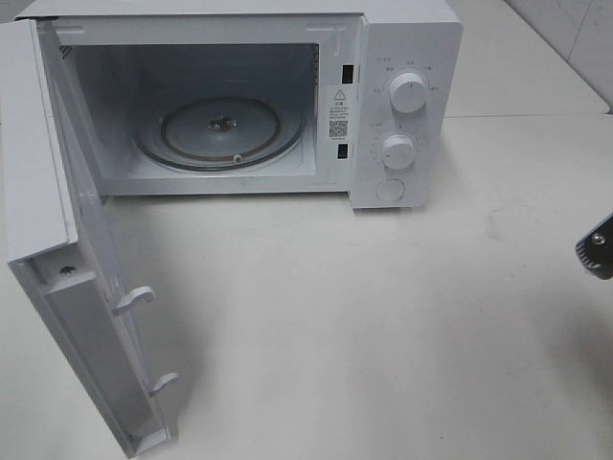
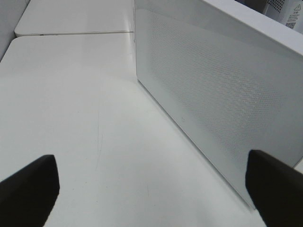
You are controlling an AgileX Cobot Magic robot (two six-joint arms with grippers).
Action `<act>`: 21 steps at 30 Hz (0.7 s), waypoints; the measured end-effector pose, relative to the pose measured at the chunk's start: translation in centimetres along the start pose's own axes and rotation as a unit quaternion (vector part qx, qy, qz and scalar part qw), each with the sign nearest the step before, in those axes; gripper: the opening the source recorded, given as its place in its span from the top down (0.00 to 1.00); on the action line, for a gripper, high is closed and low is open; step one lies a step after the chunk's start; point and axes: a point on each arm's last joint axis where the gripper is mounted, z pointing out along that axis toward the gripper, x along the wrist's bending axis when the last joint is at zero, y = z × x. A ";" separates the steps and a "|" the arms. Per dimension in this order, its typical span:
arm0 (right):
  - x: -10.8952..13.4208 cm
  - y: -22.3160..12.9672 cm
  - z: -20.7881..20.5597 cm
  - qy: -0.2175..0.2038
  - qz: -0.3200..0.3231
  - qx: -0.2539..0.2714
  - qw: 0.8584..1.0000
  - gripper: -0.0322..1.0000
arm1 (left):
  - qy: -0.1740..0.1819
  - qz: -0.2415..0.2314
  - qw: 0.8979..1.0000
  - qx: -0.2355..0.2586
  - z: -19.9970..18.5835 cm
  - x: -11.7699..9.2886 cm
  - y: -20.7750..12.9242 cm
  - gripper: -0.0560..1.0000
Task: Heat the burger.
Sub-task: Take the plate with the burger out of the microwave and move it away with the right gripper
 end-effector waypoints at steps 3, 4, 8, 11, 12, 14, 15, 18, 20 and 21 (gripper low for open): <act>0.6 0.4 0.5 -0.005 -0.006 0.013 1.000 0.89 | 0.000 0.000 1.000 0.000 0.0 0.0 0.0 0.01; 1.1 0.7 0.8 -0.004 -0.002 0.015 1.000 0.89 | 0.000 0.000 1.000 0.000 0.0 0.0 0.0 0.01; 2.0 1.6 1.4 0.003 0.021 0.012 1.000 0.89 | 0.000 0.000 1.000 0.000 0.0 0.0 0.0 0.01; 2.8 2.1 1.9 0.002 0.034 0.014 0.999 0.89 | 0.000 0.000 1.000 0.000 0.0 0.0 0.0 0.01; 3.0 2.2 2.1 0.001 0.035 0.017 0.999 0.89 | 0.000 0.000 1.000 0.000 0.0 0.0 0.0 0.01; 3.6 2.4 2.7 0.001 0.037 0.023 0.999 0.89 | 0.000 0.000 1.000 0.000 0.0 0.0 0.0 0.01; 3.9 2.4 2.9 0.001 0.037 0.026 0.999 0.89 | 0.000 0.000 1.000 0.000 0.0 0.0 0.0 0.01; 4.5 2.6 3.4 0.003 0.039 0.030 0.999 0.89 | 0.000 0.000 1.000 0.000 0.0 0.0 0.0 0.01; 5.6 2.9 4.3 0.011 0.039 0.029 0.999 0.89 | 0.000 0.000 1.000 0.000 0.0 0.0 0.0 0.01; 5.6 2.9 4.3 0.011 0.039 0.029 0.999 0.89 | 0.000 0.000 1.000 0.000 0.0 0.0 0.0 0.01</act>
